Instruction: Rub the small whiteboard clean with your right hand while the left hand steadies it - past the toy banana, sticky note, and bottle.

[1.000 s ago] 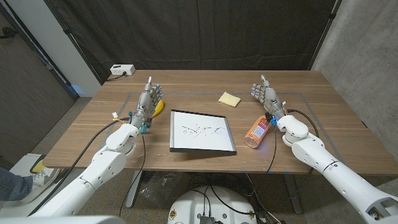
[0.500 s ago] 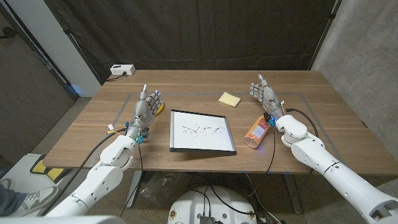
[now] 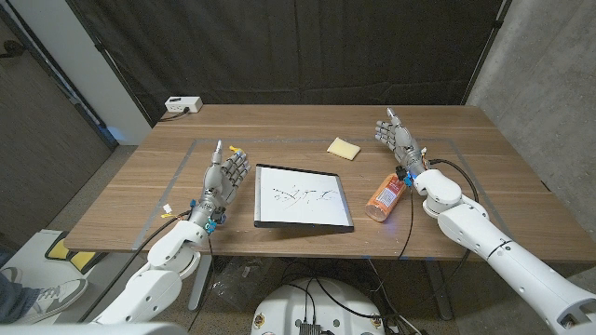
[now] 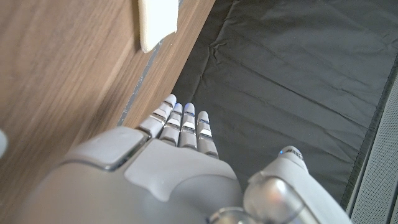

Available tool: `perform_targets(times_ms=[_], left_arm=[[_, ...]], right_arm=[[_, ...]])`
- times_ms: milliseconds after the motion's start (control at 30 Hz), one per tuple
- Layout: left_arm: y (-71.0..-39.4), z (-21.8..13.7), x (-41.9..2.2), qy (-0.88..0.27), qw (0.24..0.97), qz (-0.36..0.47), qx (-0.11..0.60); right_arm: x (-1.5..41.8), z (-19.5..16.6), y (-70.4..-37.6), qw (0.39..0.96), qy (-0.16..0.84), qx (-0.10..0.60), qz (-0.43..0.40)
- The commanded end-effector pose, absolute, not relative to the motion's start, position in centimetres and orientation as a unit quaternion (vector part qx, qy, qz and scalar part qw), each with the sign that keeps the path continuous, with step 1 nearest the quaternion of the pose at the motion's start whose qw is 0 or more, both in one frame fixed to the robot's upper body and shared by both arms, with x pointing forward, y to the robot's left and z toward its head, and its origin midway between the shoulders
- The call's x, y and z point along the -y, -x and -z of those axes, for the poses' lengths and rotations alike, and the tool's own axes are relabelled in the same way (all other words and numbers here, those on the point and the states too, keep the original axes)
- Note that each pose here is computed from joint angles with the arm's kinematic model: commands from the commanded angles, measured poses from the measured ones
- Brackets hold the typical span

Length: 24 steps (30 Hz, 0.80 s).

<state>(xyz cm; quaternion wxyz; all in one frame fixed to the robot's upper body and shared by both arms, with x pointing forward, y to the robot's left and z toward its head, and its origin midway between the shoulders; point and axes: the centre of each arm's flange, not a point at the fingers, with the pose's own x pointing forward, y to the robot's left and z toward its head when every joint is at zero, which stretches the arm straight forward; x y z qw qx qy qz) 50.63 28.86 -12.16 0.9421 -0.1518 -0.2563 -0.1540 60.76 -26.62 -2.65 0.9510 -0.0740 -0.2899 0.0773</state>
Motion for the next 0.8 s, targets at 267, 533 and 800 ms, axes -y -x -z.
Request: perform_targets(times_ms=[267, 533, 800], left_arm=[[-44.9, 14.8, -28.6, 0.24, 0.943, 0.151, 0.172], [-42.7, 15.3, -28.9, 0.274, 0.945, 0.12, 0.132], [-41.5, 15.3, -29.3, 0.287, 0.947, 0.115, 0.087]], right_arm=[[26.1, 2.7, -60.7, 0.953, 0.087, 0.276, -0.086], [26.0, 2.6, -60.4, 0.955, 0.091, 0.271, -0.086], [25.8, 2.3, -60.3, 0.953, 0.1, 0.272, -0.083]])
